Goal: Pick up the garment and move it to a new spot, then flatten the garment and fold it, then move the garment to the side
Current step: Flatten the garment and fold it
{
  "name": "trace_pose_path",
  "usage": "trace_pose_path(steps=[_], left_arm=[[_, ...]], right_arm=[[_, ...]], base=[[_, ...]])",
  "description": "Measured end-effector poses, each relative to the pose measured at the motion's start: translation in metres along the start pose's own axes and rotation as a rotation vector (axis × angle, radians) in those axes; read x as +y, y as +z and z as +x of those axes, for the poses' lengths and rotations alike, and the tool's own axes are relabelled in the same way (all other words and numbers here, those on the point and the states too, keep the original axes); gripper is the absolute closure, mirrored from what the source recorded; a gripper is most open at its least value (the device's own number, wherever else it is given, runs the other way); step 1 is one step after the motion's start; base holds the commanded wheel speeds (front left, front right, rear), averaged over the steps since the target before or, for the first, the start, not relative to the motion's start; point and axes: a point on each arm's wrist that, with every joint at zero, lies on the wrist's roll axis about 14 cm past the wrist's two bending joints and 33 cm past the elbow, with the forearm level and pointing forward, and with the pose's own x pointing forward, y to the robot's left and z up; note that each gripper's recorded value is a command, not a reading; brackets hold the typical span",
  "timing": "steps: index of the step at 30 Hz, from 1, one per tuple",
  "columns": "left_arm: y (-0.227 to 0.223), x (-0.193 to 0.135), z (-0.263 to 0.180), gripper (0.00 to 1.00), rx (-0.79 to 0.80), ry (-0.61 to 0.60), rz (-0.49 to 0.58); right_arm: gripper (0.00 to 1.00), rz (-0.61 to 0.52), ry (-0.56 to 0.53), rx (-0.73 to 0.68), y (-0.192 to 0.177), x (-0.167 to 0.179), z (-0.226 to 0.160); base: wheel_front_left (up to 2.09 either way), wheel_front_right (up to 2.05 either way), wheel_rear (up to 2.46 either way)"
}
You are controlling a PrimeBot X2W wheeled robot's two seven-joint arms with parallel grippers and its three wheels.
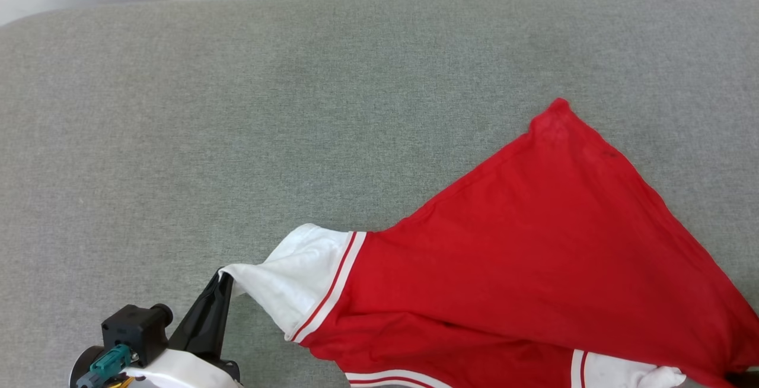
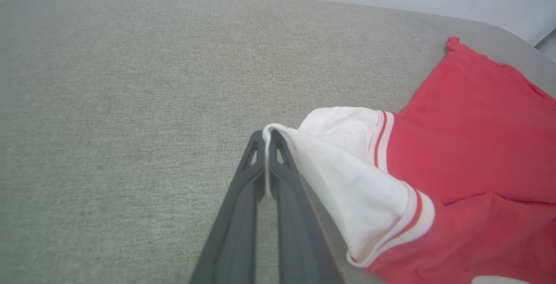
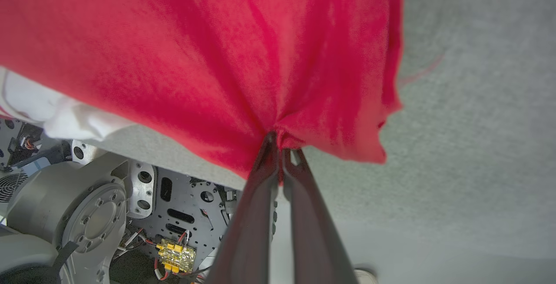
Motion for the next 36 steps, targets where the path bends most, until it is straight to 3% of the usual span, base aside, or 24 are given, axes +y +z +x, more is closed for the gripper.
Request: trace_pose_path(steps=[3, 4, 5, 10, 15, 18, 24, 36], left_arm=[[-0.003, 0.0, 0.001, 1.0, 0.01, -0.003, 0.001], [-0.004, 0.0, 0.002, 1.0, 0.011, -0.003, 0.002], [-0.004, 0.0, 0.002, 1.0, 0.012, -0.004, 0.003], [-0.003, 0.001, 0.0, 1.0, 0.008, -0.006, 0.006], [-0.002, 0.001, -0.001, 1.0, 0.005, -0.001, 0.004], [0.0, 0.001, 0.003, 1.0, -0.002, -0.006, 0.006], [0.001, 0.003, 0.012, 1.0, -0.009, -0.008, 0.01], [-0.012, 0.008, 0.03, 1.0, 0.014, 0.009, 0.001]], right_arm=[[1.0, 0.046, 0.011, -0.006, -0.008, 0.002, 0.005], [0.64, 0.057, 0.013, -0.021, -0.006, 0.003, 0.005], [0.0, 0.06, 0.013, -0.035, -0.003, 0.003, 0.004], [0.0, 0.007, 0.0, -0.21, 0.052, 0.003, -0.019], [0.0, -0.122, -0.033, -0.422, 0.131, 0.008, -0.063], [0.0, -0.213, -0.058, -0.47, 0.167, 0.015, -0.081], [0.0, -0.343, -0.086, -0.398, 0.215, 0.032, -0.073], [0.0, -0.462, -0.1, -0.155, 0.269, 0.063, 0.01]], base=[[0.0, 0.0, 0.0], [0.0, 0.0, 0.0], [0.0, 0.0, 0.0], [0.0, 0.0, 0.0], [0.0, 0.0, 0.0], [0.0, 0.0, 0.0], [0.0, 0.0, 0.0], [0.0, 0.0, 0.0]])
